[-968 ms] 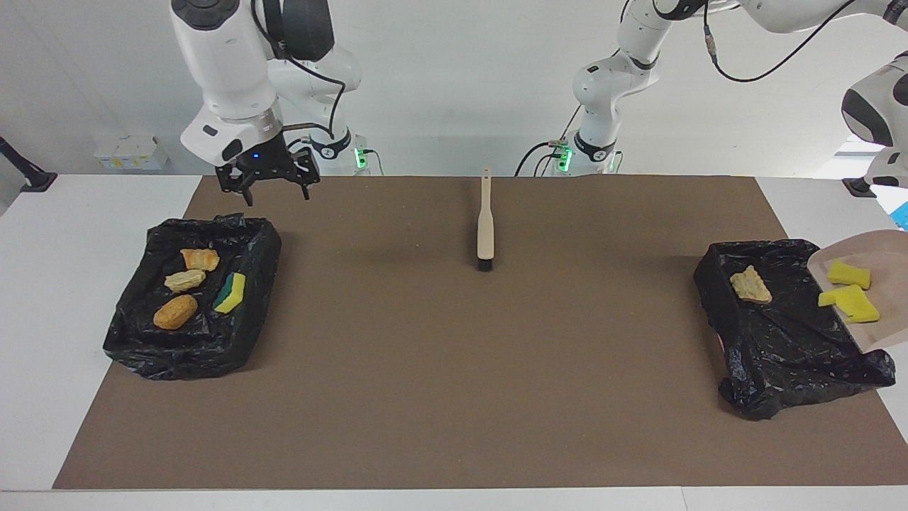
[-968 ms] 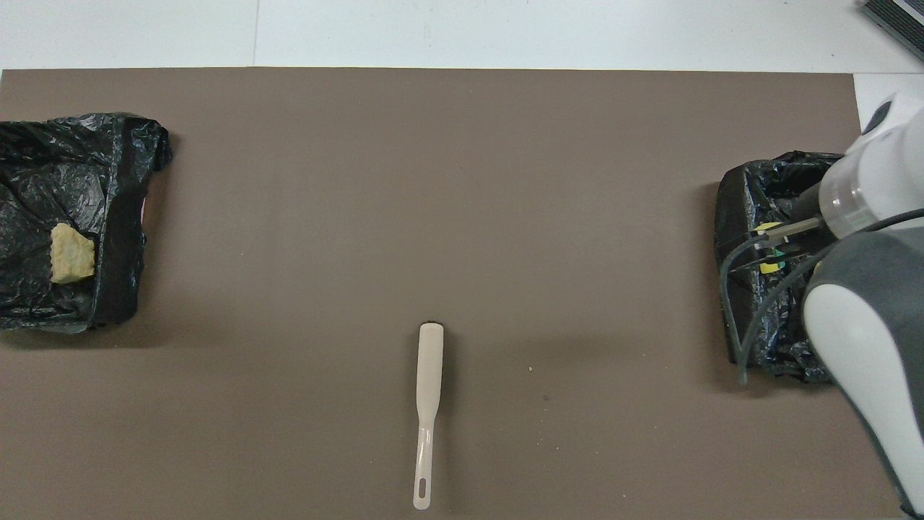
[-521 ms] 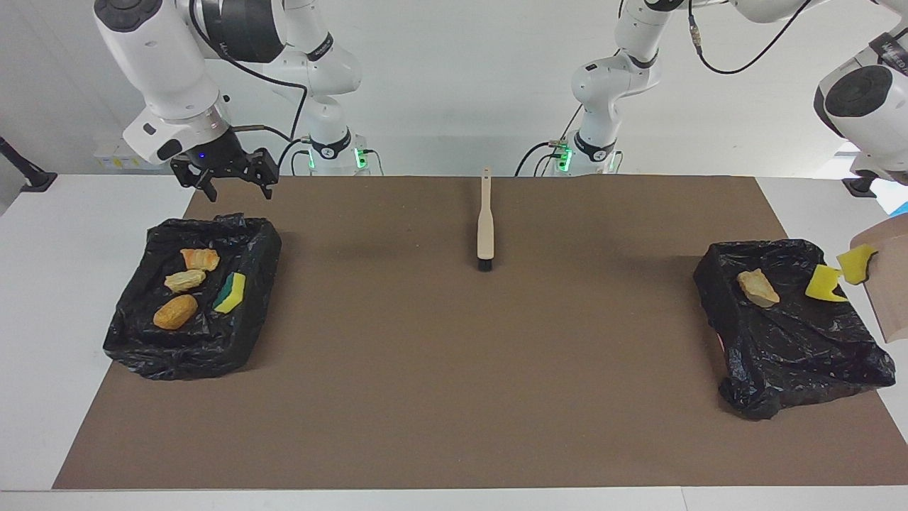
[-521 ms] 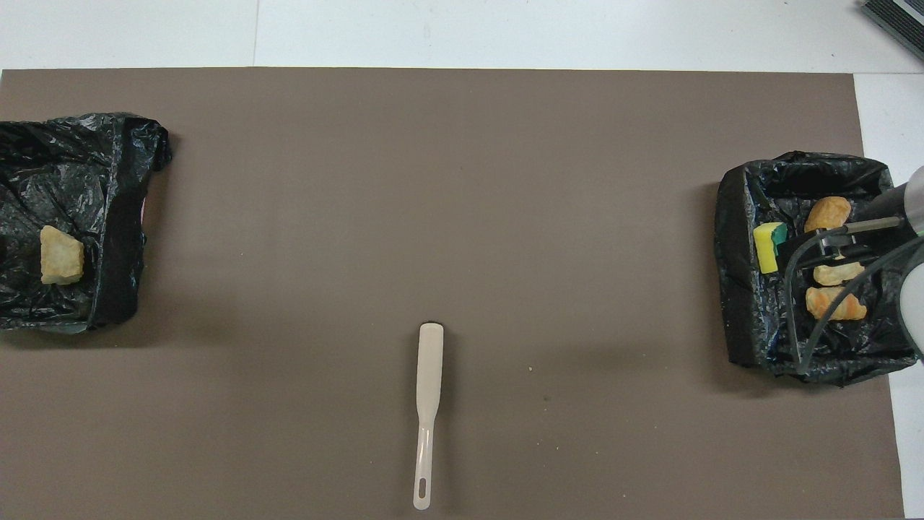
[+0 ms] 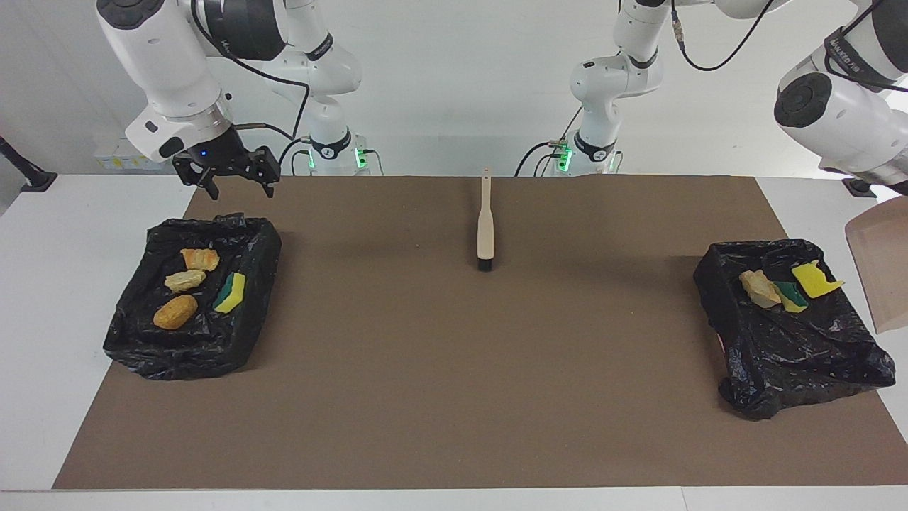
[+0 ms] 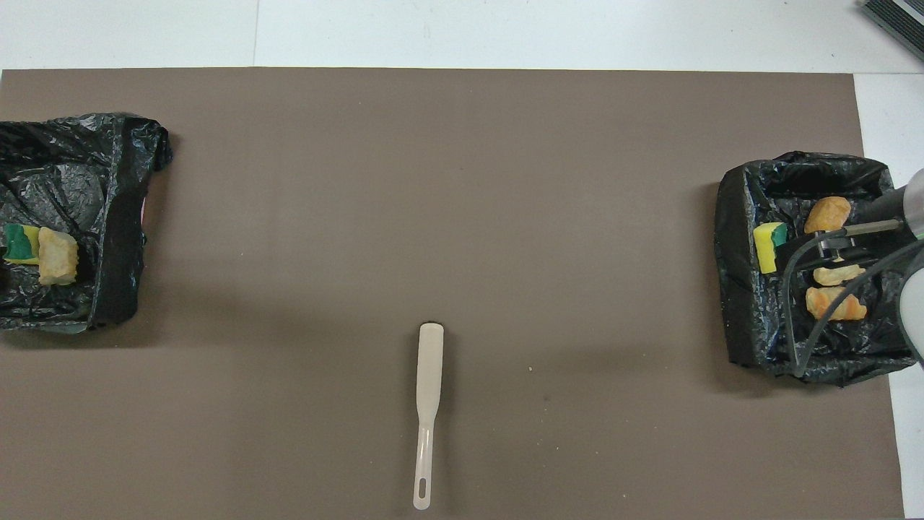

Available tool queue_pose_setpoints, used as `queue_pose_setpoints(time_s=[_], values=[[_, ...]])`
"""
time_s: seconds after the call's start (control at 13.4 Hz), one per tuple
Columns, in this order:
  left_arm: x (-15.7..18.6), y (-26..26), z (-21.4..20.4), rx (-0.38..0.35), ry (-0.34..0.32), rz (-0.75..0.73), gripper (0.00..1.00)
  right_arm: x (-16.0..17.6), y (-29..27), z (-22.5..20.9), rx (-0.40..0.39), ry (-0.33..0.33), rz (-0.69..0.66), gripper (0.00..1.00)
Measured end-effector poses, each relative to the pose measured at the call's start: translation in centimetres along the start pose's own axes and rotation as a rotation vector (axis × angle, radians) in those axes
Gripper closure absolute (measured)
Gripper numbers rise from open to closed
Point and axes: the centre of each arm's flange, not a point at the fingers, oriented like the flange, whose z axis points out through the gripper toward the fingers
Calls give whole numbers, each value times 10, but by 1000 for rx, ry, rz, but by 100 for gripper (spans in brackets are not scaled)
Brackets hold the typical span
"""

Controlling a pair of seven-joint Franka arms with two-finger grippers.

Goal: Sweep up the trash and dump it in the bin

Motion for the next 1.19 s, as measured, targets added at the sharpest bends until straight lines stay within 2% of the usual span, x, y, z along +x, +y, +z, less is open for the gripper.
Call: queue_pose_setpoints(time_s=[0.15,0.22,0.37,0.6,0.89,1.19], values=[[8,-3,-15,-24,5,-76,68,0,0,0,0,0,0,0],[14,-4,-22,-36,29,-121,68,0,0,0,0,0,0,0],[31,-6,-39,-72,136,-236,68,0,0,0,0,0,0,0],[58,-8,-62,-150,331,-413,68,0,0,0,0,0,0,0],[86,-9,-88,-246,576,-545,68,0,0,0,0,0,0,0],[112,-13,-114,-358,750,-685,68,0,0,0,0,0,0,0]])
